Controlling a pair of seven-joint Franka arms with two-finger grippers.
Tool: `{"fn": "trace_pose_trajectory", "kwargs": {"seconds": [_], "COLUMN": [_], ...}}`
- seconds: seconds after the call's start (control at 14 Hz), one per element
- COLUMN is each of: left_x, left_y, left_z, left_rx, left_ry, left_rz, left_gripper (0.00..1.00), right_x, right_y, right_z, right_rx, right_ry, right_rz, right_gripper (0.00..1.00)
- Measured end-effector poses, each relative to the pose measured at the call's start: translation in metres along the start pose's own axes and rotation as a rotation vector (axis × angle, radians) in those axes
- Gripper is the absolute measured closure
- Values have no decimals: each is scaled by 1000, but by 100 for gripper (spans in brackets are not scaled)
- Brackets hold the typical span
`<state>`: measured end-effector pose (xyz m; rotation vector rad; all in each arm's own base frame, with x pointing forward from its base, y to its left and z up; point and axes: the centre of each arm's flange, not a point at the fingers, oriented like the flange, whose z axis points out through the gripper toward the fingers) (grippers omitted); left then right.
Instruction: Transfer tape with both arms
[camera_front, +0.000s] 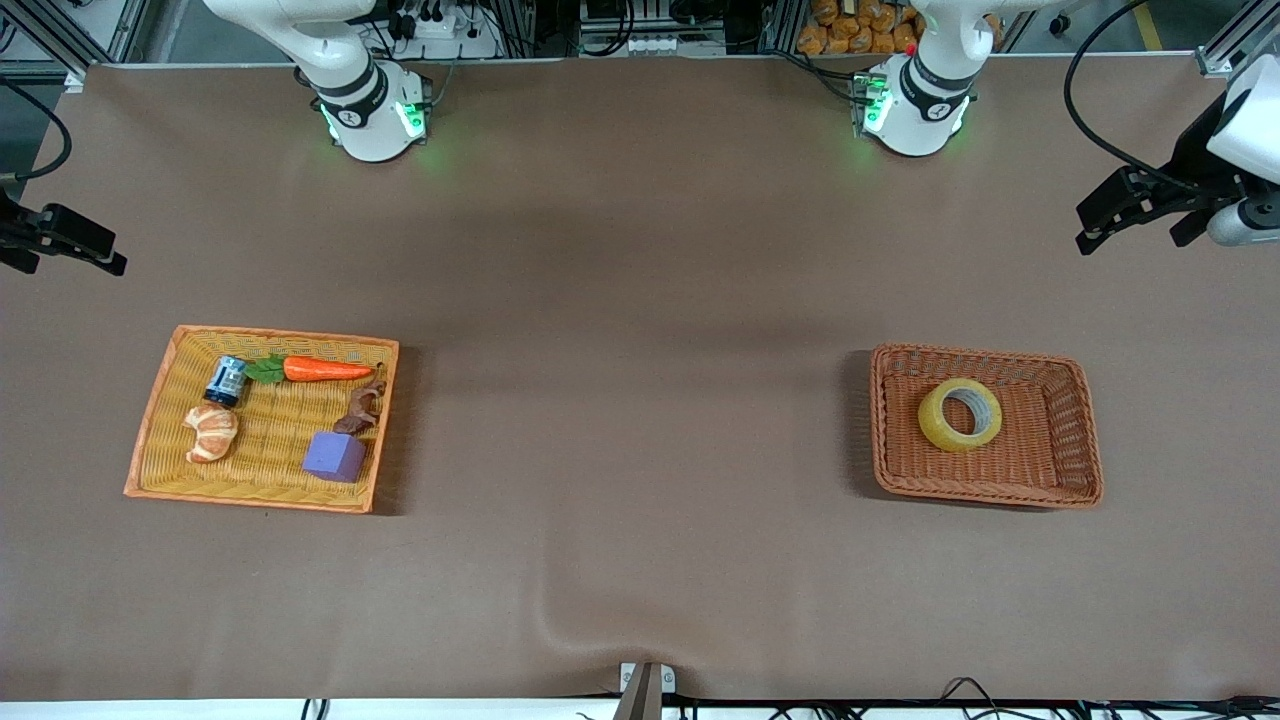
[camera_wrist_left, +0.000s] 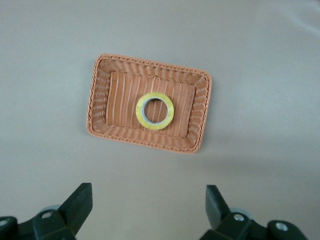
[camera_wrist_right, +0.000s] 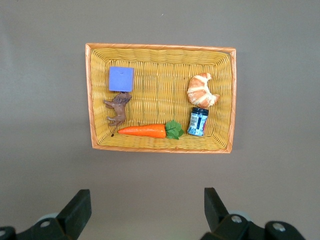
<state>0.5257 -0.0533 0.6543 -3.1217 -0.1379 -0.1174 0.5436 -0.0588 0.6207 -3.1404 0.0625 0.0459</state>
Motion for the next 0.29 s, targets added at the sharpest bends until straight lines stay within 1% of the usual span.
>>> {"fn": "trace_pose_trajectory", "kwargs": {"seconds": [0.29], "left_x": [3], "left_y": [-3], "left_z": [6], "left_rx": [1], "left_ry": [-24], "left_rz": [-5], "left_gripper": [0], "right_x": [0], "right_y": [-1], "right_z": [0], "right_rx": [0], "right_ry": [0], "right_rz": [0], "right_gripper": [0]}}
